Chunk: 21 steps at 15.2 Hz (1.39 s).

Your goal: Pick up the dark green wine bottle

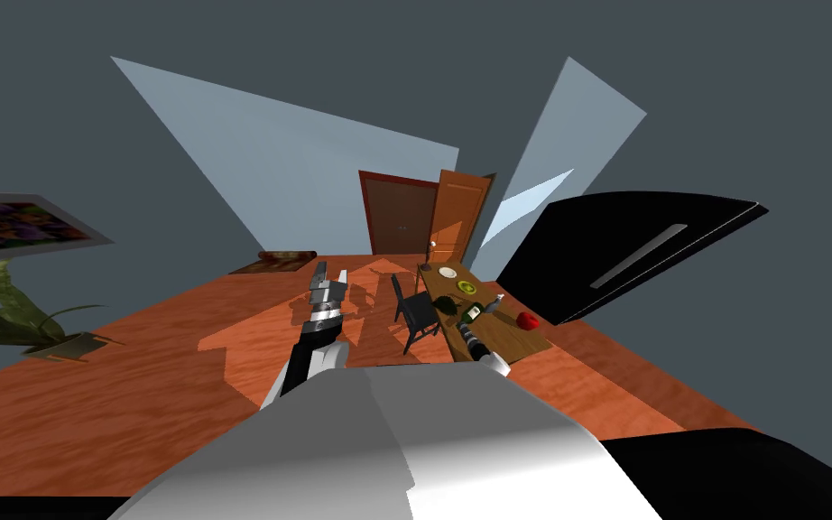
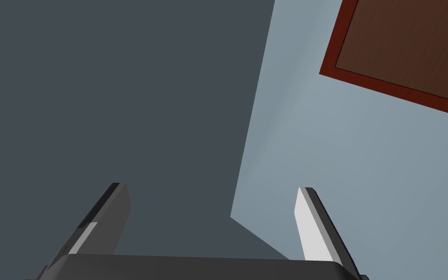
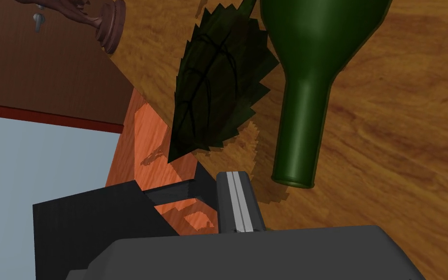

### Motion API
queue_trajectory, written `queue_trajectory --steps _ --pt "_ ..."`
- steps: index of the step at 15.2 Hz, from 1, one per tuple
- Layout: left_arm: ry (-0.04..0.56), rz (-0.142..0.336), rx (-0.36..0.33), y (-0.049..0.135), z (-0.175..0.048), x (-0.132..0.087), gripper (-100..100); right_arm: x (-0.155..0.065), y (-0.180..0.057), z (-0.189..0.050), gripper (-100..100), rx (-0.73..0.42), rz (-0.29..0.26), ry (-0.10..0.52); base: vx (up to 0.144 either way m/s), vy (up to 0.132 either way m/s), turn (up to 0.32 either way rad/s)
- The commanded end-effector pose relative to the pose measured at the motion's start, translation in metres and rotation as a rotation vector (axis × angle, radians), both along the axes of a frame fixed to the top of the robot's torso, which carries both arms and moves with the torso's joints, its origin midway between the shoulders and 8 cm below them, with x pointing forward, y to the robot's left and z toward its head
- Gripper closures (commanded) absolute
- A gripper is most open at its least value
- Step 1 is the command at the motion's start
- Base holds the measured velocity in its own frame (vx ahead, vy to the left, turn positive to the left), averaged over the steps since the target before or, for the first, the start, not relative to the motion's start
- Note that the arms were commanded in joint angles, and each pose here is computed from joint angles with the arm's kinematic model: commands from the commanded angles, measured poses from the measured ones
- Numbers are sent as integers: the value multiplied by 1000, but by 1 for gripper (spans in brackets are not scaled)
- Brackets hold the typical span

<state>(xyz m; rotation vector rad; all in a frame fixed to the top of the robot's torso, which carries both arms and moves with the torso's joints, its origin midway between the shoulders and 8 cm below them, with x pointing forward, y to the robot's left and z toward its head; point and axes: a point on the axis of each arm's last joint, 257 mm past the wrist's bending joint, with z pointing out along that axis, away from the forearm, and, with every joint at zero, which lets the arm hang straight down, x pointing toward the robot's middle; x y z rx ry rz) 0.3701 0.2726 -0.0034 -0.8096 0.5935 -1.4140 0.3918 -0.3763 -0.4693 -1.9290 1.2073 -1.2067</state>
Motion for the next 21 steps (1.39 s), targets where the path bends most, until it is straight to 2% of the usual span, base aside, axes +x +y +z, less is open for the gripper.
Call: queue_trajectory --steps 1,3,4,7,10,11,14,17,18,21 --pt "0 0 0 0 0 0 0 0 11 -2 100 40 1 -1 16 0 -3" --pt "0 0 0 0 0 0 0 1 10 0 100 63 -17 -9 0 0 0" --pt "0 0 0 0 0 0 0 -15 -1 -2 100 -3 7 20 37 11 62" --pt "0 0 0 0 0 0 0 -25 25 -9 100 61 23 30 45 11 25" --pt "0 0 0 0 0 0 0 -23 24 -7 100 106 -7 19 5 0 -1" --pt "0 0 0 0 0 0 0 -42 20 -11 100 48 25 54 37 9 60" --pt "0 0 0 0 0 0 0 -54 46 -20 100 119 36 75 47 8 28" --pt "0 0 0 0 0 0 0 -53 44 -18 100 165 1 66 4 0 -3" --pt "0 0 0 0 0 0 0 -75 43 -24 100 113 36 110 36 8 53" --pt "0 0 0 0 0 0 0 -90 70 -33 100 189 44 137 49 9 30"
